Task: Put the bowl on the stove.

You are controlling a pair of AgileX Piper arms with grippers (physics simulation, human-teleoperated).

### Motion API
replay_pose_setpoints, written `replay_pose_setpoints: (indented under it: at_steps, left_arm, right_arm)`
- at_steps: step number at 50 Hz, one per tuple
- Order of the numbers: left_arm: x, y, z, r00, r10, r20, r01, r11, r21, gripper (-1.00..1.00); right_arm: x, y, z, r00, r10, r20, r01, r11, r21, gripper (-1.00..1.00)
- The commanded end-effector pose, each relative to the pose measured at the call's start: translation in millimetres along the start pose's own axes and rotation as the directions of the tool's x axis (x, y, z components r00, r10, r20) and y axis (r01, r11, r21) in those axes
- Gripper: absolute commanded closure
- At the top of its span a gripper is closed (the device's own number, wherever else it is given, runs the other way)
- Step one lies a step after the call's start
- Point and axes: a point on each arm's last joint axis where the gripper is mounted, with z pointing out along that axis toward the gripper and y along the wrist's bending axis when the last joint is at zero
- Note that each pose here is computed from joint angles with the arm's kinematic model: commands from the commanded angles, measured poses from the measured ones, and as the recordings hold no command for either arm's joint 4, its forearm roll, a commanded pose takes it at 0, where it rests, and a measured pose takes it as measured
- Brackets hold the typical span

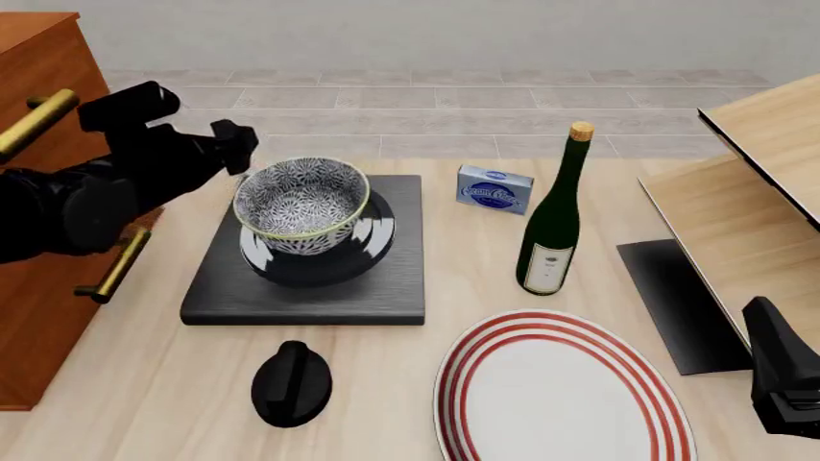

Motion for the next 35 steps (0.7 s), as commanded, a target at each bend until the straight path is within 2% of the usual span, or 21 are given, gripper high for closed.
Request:
replay_pose_setpoints:
  at_steps: [1, 35]
  left_arm:
    - [-9.6, -3.7, -14.5, 1.0, -0.006, 0.027, 0.006, 1.0, 0.011, -1.0]
    - [-22.0, -12.4, -43.7, 0.998, -0.02, 0.067, 0.017, 0.999, 0.041, -1.0]
  right_arm:
    - [0.0, 0.0, 0.0, 1.0, 0.0, 0.0, 0.0, 1.0, 0.0, -1.0]
    - [0.0, 0.0, 0.0, 1.0, 0.0, 0.0, 0.0, 1.0, 0.0, -1.0]
